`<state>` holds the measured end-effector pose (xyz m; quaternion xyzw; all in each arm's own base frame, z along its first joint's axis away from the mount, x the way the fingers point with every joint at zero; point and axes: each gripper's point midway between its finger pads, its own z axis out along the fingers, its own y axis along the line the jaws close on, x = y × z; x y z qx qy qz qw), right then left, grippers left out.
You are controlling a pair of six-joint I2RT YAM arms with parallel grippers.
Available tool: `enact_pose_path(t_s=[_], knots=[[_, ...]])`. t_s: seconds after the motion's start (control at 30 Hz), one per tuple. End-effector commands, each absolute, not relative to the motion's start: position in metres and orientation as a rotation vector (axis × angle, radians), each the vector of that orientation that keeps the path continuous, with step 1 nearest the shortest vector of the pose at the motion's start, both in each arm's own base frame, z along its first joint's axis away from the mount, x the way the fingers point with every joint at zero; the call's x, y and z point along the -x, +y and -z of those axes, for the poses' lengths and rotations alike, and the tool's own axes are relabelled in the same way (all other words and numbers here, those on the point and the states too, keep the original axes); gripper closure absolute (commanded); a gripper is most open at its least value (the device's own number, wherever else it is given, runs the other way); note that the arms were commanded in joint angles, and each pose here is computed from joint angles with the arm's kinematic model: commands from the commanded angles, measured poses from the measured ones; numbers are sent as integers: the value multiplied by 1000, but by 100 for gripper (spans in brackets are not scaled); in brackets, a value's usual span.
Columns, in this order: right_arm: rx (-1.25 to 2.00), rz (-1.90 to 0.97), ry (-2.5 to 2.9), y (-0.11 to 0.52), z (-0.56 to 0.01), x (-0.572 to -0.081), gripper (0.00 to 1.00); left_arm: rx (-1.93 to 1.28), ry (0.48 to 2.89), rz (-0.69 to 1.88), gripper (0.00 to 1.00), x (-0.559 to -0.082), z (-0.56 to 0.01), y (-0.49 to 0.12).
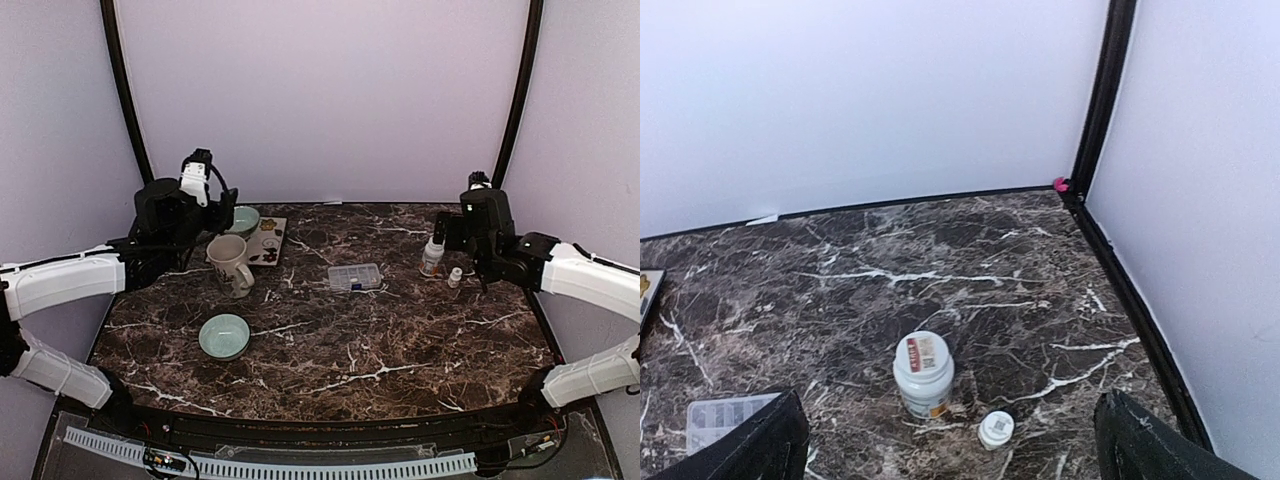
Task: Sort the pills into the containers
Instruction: Reset both arms
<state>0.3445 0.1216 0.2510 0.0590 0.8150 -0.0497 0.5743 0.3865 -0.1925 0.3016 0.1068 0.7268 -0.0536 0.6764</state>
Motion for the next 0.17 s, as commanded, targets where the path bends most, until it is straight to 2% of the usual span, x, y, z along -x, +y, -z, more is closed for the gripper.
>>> enact_pose_path(t_s=[0.0,0.13], knots=[[-261,170,1861,85,-257,-333,0,-76,1531,105,28,-375,-330,-149],[-299,176,1851,73,-258,-330,0,-57,1528,95,21,-374,-331,-138]])
